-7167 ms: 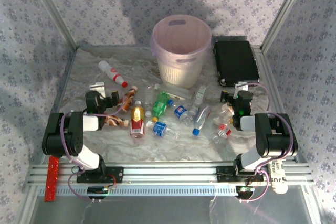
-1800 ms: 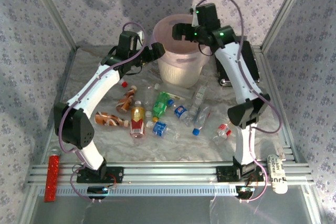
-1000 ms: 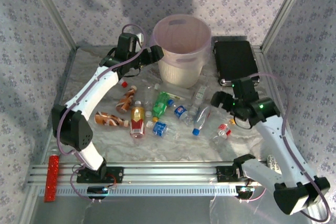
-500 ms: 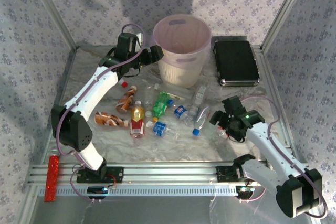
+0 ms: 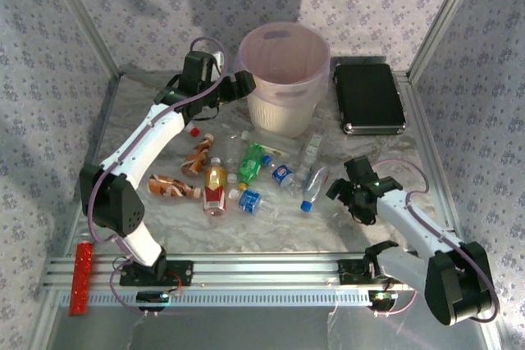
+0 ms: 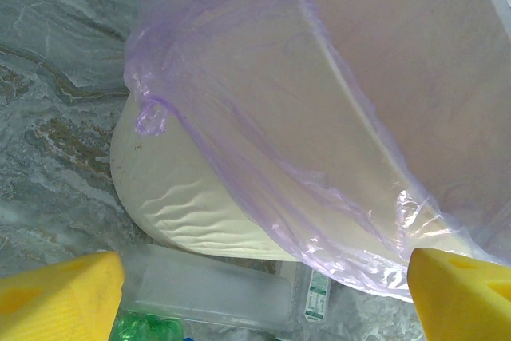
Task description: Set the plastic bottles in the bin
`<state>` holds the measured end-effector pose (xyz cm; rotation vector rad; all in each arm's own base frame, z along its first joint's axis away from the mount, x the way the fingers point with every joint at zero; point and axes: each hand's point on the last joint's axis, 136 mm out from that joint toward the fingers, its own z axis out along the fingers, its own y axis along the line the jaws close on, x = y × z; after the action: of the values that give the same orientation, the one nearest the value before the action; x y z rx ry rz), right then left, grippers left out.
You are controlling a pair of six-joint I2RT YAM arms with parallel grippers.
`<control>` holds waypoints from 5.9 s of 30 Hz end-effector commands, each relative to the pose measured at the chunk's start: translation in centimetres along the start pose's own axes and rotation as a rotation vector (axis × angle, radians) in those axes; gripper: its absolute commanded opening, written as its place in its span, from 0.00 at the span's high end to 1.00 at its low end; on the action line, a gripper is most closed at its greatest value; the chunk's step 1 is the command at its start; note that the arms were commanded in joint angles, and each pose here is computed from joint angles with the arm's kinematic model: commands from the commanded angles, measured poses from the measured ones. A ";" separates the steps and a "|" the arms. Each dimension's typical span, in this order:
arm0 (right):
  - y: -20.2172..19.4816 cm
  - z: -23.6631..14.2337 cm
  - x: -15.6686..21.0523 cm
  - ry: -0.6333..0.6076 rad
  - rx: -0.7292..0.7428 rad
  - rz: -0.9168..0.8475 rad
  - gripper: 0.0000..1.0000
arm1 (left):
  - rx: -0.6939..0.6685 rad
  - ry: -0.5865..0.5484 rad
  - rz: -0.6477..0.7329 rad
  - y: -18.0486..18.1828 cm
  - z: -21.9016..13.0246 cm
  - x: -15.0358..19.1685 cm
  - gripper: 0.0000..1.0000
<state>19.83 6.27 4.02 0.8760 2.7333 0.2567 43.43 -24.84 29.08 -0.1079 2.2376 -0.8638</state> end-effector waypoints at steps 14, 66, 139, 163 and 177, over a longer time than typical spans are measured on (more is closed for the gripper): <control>-0.3 -1.0 -0.5 -0.029 0.002 -0.020 0.34 | 0.031 -0.018 0.012 -1.0 -0.1 -1.1 0.08; 38.0 -26.7 -23.7 -0.708 -0.665 -0.556 0.52 | 0.060 -0.044 -0.066 0.1 4.9 -4.9 0.31; 36.0 -30.2 -18.7 -0.722 -0.457 -0.698 0.01 | 0.059 -0.018 -0.084 0.4 4.6 -4.5 0.39; 10.7 -17.6 -4.3 -0.269 -0.272 -0.380 0.08 | 0.050 0.011 -0.016 0.1 4.1 -3.5 0.40; 9.5 -4.7 -1.4 -0.057 -0.177 -0.356 0.24 | 0.035 0.038 -0.004 -0.1 3.9 -2.8 0.40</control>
<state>23.77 12.09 11.42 0.3110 2.7274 0.3388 49.63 -26.12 30.06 -0.1188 2.1676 -0.9594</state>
